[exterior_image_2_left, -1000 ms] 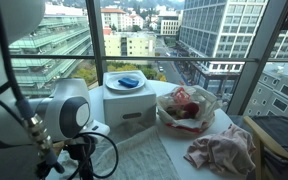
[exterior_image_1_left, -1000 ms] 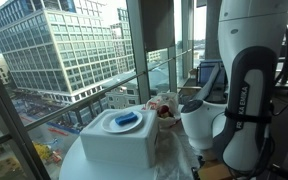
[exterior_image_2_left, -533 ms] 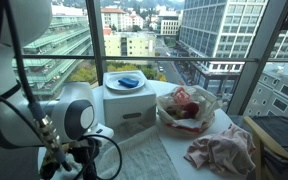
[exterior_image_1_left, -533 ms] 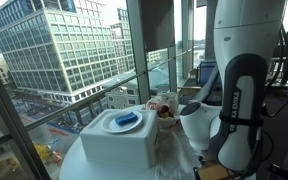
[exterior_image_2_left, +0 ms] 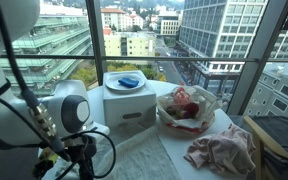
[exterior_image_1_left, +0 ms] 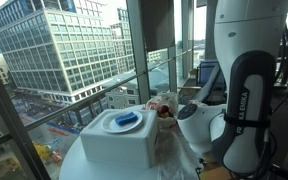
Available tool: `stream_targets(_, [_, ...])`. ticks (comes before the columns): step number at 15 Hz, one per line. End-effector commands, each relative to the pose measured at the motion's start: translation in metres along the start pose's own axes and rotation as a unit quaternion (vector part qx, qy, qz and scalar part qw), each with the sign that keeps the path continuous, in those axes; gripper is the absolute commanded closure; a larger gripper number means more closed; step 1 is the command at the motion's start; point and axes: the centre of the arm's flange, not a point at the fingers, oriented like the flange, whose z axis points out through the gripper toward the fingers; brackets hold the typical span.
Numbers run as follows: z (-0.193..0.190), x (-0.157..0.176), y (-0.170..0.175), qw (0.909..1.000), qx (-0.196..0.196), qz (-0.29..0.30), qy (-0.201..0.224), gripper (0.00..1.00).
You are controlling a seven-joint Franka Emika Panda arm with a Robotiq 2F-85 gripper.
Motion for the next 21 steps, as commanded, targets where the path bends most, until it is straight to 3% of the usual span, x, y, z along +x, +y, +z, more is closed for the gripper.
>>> stream_targets(1, [-0.017,-0.010,0.008,0.9993,-0.021,0.021,0.024,0.00])
stream_targets(8, [-0.018,-0.010,0.011,0.9963,-0.066,0.052,0.017,0.01])
stream_targets(9, [-0.017,-0.009,0.011,0.9963,-0.065,0.055,0.017,0.17])
stream_targets(10, [-0.015,-0.007,0.010,0.9963,-0.062,0.057,0.016,0.26])
stream_targets(11, [-0.014,-0.005,0.009,0.9963,-0.059,0.061,0.015,0.30])
stream_targets(19, [-0.005,0.014,0.016,0.9948,-0.037,0.091,-0.027,0.92])
stream_targets(21, [-0.004,0.017,0.018,0.9941,-0.029,0.098,-0.037,0.99])
